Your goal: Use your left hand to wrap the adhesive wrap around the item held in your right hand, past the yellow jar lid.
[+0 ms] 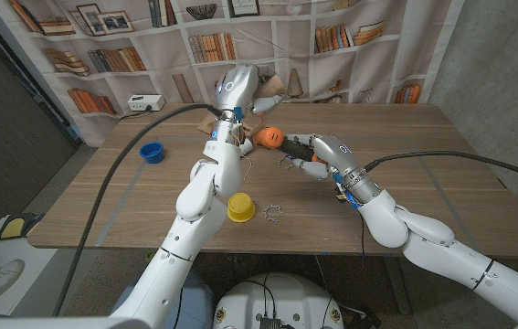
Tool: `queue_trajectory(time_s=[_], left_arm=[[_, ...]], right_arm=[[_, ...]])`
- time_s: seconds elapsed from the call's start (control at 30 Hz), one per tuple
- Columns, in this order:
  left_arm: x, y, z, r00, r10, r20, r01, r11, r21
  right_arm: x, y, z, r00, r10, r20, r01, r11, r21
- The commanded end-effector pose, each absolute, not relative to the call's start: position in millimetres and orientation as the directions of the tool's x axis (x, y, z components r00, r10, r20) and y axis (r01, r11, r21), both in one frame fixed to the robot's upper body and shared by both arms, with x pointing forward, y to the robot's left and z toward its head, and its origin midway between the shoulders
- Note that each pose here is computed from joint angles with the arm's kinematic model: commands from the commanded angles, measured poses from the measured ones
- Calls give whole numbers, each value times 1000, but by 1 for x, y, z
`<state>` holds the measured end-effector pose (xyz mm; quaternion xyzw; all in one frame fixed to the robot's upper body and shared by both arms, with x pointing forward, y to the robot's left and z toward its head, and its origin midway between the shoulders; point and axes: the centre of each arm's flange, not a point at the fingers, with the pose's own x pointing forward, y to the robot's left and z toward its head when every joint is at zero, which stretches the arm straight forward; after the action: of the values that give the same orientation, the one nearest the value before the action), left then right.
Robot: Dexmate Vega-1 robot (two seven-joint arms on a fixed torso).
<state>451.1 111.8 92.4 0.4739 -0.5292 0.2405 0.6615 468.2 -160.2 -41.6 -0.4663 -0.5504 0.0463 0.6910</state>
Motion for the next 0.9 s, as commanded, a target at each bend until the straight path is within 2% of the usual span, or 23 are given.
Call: queue_trajectory(time_s=[0.03, 0.9], left_arm=[[439, 108, 91, 302, -209, 930, -827, 429, 365], [427, 104, 85, 283, -237, 930, -817, 448, 363]], right_arm=[[469, -155, -40, 375, 588, 717, 449, 561, -696], [462, -142, -35, 349, 588, 729, 442, 583, -682]])
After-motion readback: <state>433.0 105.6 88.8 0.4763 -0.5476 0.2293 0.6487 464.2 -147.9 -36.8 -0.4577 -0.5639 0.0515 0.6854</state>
